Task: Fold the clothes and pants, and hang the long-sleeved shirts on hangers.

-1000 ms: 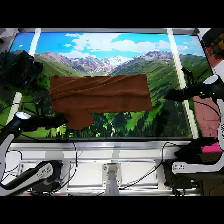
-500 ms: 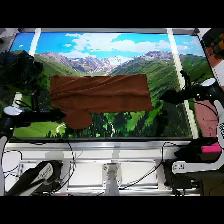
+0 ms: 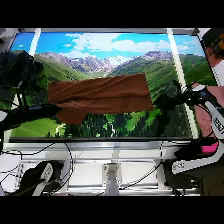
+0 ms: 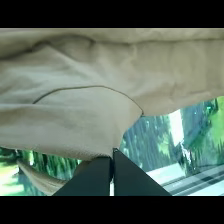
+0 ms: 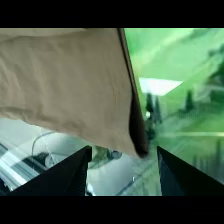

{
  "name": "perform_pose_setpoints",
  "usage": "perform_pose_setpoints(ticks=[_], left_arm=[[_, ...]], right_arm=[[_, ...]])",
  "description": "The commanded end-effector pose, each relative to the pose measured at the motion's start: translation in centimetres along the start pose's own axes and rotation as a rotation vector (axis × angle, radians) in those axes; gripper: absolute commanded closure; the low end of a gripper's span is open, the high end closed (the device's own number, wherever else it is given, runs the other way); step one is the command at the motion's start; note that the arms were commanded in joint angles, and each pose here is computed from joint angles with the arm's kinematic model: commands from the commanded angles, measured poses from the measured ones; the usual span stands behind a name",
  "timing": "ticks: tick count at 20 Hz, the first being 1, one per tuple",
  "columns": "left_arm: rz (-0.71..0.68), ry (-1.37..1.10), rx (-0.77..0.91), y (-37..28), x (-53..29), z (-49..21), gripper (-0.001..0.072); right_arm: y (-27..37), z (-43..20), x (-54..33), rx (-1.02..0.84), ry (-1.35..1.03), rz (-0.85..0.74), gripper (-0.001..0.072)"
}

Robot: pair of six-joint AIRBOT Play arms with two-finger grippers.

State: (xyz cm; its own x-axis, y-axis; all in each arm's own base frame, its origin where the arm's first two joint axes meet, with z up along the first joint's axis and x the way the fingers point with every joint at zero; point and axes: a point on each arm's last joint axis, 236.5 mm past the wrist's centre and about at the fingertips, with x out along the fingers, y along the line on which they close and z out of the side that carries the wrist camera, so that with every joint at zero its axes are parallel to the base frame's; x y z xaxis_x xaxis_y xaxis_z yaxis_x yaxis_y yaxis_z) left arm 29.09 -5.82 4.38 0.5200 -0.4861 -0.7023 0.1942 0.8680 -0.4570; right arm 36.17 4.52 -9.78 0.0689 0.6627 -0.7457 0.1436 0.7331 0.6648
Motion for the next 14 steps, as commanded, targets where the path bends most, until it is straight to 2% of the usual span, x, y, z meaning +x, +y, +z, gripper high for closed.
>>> perform_pose_setpoints(ticks=[1, 3, 4, 5, 7, 8, 11, 14], left_arm=[[0.003, -0.014, 0.007, -0.2, -0.3, 0.2, 0.0689], [0.003, -0.014, 0.007, -0.2, -0.3, 0.2, 0.0689], [0.003, -0.014, 0.007, -0.2, -0.3, 0.2, 0.0689], [0.003, -0.014, 0.007, -0.2, -0.3, 0.2, 0.0689], [0.003, -0.016, 0.007, -0.2, -0.4, 0.3, 0.0689], [-0.001, -0.024, 0.003, -0.3, -0.4, 0.5, 0.0689], [0.013, -0.105, -0.013, 0.0, -0.5, 2.4, 0.0689], [0.09, -0.217, -0.019, 1.9, -1.1, 5.0, 0.0689]], right_arm=[[-0.1, -1.2, 2.5, -0.02, 0.076, -0.029, 0.0226], [0.0, -0.7, 3.6, -0.043, 0.065, -0.051, 0.0252], [0.0, 0.0, 3.9, -0.055, 0.037, -0.068, 0.0299], [0.1, 0.5, 4.1, -0.059, 0.015, -0.074, 0.0377], [0.5, 0.4, 4.1, -0.061, 0.021, -0.065, 0.0628], [0.8, -0.3, 4.0, -0.062, 0.048, -0.052, 0.0694], [2.2, -2.3, 3.4, -0.133, 0.124, -0.009, 0.0693], [4.9, -1.5, 1.3, -0.247, 0.054, 0.017, 0.0693]])
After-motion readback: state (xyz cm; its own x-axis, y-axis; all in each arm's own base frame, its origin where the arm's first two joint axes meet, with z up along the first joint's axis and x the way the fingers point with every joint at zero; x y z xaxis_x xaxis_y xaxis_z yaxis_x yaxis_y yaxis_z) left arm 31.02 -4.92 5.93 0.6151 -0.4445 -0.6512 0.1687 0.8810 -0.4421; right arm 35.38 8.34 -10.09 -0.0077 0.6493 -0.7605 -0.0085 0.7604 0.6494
